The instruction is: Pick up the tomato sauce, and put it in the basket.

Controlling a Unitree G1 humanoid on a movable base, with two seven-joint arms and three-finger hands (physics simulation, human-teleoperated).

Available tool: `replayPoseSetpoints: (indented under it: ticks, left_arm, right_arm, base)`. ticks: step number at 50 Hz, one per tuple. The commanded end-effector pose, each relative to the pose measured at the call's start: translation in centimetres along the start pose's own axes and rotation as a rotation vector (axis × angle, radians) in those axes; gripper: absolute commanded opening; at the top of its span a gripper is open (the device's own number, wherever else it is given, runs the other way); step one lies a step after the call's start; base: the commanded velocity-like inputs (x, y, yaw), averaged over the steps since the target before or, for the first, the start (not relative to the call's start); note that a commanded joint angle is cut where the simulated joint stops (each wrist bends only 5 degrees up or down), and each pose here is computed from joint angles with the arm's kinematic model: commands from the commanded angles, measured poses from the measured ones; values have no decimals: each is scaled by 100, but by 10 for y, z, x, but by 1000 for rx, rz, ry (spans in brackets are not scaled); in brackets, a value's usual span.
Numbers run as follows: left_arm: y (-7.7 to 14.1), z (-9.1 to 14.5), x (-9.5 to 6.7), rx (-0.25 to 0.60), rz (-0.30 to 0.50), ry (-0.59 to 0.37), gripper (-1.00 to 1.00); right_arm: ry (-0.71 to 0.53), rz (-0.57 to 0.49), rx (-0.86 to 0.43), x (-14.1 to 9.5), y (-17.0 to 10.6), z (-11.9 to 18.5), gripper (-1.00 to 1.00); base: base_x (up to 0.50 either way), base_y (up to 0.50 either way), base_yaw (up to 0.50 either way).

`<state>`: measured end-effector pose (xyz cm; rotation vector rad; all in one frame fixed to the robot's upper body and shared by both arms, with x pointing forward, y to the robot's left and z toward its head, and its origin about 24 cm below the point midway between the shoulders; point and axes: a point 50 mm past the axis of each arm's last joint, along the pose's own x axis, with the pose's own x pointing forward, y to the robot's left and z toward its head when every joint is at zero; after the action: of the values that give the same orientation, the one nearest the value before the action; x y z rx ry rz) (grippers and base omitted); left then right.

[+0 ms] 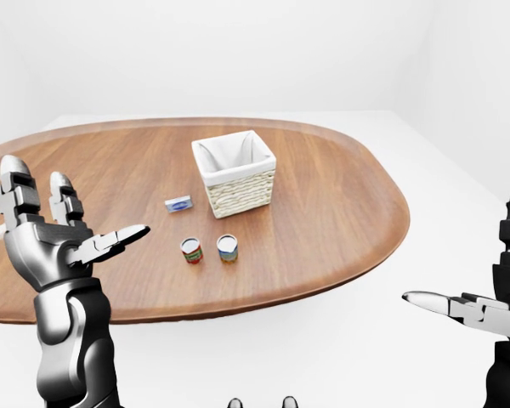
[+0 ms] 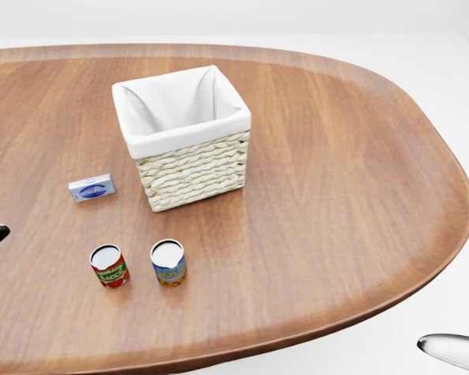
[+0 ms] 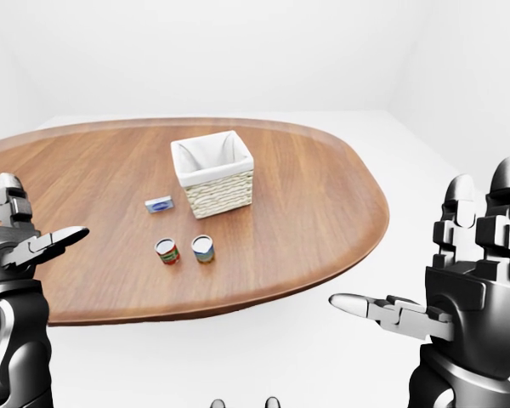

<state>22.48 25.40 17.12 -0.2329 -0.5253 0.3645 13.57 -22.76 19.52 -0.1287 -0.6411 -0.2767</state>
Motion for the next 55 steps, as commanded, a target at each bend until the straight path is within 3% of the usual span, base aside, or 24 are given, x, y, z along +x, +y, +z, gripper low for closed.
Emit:
replayPoseSetpoints:
  ticks: [1,37,44,50,55]
  left_arm:
    - [0,0,0,1,2,0,100]
    - [-1,0,1,0,-2,0,100]
    - [-2,-2,-1,4,-7,6,100]
    - [-7,-8,-2,75,-39,25,100]
    - [-23,-33,-9,262,-174,106,100]
  right_arm:
    - [4,0,1,0,0,-1,100]
    - [-24,-3,-1,1,0,5,100]
    - [-15,-8,3,-1,-1,4,100]
    - [-4,-11,6,-2,-1,2,100]
    - [11,-11,9,-2,-1,-1,100]
  base:
    - [34,0,0]
    - [34,0,0]
    - [3,0,0]
    - [0,0,0]
    - [0,0,0]
